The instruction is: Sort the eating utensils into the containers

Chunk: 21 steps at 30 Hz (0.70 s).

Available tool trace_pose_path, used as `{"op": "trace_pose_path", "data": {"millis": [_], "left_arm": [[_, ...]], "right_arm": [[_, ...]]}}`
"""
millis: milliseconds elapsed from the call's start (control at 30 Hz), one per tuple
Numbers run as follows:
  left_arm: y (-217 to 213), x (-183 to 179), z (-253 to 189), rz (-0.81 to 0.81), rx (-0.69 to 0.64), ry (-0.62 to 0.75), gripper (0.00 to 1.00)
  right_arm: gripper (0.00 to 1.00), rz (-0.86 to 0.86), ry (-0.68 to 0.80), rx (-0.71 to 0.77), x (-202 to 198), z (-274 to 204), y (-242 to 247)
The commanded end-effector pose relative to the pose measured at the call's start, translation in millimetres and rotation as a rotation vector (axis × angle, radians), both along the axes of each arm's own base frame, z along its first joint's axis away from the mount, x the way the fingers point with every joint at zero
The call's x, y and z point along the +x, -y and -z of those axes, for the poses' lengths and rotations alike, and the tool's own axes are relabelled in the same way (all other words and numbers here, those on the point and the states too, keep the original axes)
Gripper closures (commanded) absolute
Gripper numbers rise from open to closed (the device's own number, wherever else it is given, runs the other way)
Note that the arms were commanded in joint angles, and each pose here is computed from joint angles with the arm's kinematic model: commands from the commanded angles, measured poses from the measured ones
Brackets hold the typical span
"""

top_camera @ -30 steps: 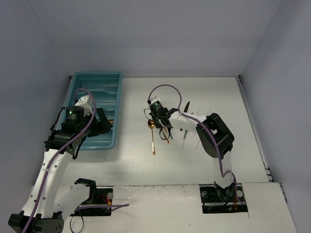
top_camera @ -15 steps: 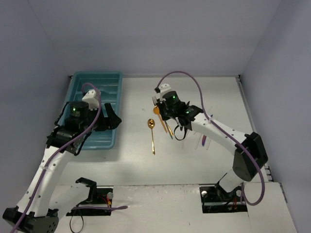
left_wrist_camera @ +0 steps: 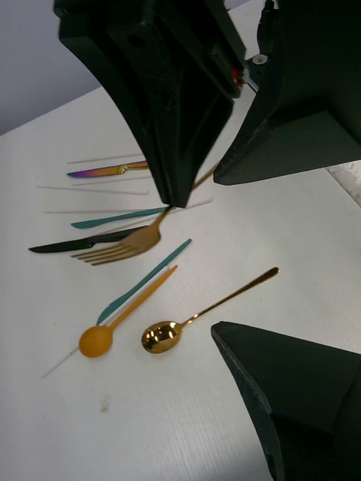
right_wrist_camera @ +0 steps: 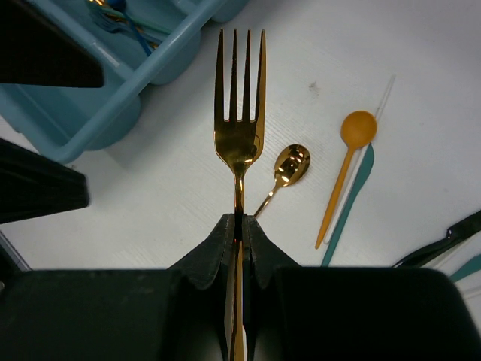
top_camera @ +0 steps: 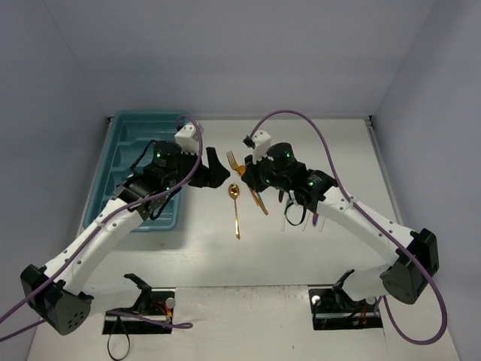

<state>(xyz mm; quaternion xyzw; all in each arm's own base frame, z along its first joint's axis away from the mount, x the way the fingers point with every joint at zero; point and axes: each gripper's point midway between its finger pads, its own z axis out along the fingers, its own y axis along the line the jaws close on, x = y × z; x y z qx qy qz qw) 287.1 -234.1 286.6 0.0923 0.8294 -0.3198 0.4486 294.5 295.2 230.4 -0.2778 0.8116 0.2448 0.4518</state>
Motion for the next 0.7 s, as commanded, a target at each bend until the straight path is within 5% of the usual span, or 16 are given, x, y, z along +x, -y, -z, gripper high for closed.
{"op": "trace_pose_path", "data": {"millis": [0, 367, 667], "left_arm": [[21, 21, -60, -0.011, -0.121, 0.167, 0.30], [41, 41, -36, -0.041, -0.082, 0.113, 0.38], [53, 48, -32, -0.046, -0.118, 0.092, 0.73]], "right_arm": [[1.00, -0.068, 0.051, 0.075, -11, -27, -9], [1.00, -0.080, 0.055, 0.100, -18, -33, -8], [1.00, -0.090, 0.039, 0.115, -24, -30, -10]]}}
